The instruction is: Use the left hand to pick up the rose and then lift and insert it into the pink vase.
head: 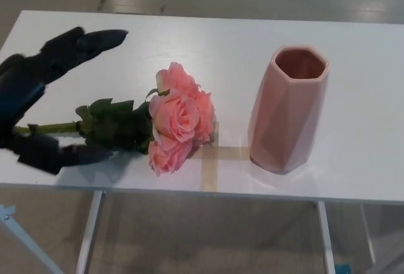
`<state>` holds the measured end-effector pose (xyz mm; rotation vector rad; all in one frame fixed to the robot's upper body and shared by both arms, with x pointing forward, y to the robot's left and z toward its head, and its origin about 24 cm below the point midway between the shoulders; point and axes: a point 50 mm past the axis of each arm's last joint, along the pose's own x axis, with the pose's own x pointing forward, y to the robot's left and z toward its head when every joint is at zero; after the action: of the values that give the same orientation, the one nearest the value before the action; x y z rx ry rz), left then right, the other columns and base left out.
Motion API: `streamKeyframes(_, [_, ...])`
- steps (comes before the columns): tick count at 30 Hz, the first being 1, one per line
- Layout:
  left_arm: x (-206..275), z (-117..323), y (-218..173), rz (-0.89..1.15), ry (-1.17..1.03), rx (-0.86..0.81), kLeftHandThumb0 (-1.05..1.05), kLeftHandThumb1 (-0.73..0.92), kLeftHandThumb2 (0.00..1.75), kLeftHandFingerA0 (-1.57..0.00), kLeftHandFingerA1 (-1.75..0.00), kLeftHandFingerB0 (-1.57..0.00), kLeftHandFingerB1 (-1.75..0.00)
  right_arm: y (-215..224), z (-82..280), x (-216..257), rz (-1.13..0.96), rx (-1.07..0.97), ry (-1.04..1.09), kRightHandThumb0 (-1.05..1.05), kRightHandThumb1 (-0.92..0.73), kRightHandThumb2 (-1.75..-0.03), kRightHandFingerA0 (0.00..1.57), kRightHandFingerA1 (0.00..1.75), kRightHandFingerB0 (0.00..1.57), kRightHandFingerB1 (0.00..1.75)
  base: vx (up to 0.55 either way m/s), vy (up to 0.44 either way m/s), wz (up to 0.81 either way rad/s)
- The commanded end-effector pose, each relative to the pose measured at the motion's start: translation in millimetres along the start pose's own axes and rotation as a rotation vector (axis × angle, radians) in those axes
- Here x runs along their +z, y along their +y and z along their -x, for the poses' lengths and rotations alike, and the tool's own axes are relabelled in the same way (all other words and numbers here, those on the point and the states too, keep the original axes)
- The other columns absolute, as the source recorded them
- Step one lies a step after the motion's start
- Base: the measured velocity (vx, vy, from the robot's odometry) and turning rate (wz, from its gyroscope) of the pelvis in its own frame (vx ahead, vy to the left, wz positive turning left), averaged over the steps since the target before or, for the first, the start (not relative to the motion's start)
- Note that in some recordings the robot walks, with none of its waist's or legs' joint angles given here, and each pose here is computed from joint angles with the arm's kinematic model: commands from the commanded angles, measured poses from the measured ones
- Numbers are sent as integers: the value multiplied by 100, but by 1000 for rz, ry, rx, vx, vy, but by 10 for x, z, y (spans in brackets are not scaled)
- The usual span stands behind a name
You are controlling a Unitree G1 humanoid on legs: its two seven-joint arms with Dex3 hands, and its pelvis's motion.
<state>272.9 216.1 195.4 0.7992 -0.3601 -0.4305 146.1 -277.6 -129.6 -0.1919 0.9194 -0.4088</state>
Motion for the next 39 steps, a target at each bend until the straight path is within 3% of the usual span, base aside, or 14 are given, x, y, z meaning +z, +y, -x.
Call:
streamKeyframes(1, [-285, -304, 38, -207, 343, -115, -53, 35, 71, -2, -17, -5, -23, -56, -2, -11, -18, -10, 3, -31, -65, -59, 67, 43, 50, 38, 0, 0, 0])
streamKeyframes(7, [-356, -533, -14, -269, 392, -155, -55, 35, 68, -4, -17, -5, -22, -26, -17, 51, -24, -9, -7, -31, -65, -59, 67, 43, 51, 38, 0, 0, 0])
streamKeyframes(8, [-361, -555, -37, -284, 395, -161, -54, 43, 54, 0, -23, -5, -25, -27, -18, 54, -20, -8, -8, -31, -65, -59, 67, 43, 51, 38, 0, 0, 0])
streamKeyframes(9, [-368, -573, -60, -297, 397, -166, -49, 33, 74, 0, -20, -5, -27, -28, -18, 57, -18, -8, -10, -31, -64, -59, 67, 43, 51, 38, 0, 0, 0])
streamKeyframes(23, [-456, -731, -234, -343, 461, -242, -53, 36, 71, -6, -13, -7, -25, -26, -24, 82, -31, 1, -20, -31, -64, -59, 67, 43, 50, 38, 0, 0, 0])
streamKeyframes(39, [-621, -861, -348, -294, 552, -248, -48, 33, 71, 0, -20, -9, -31, -28, -16, 59, -32, -2, -18, -31, -64, -59, 67, 43, 50, 38, 0, 0, 0])
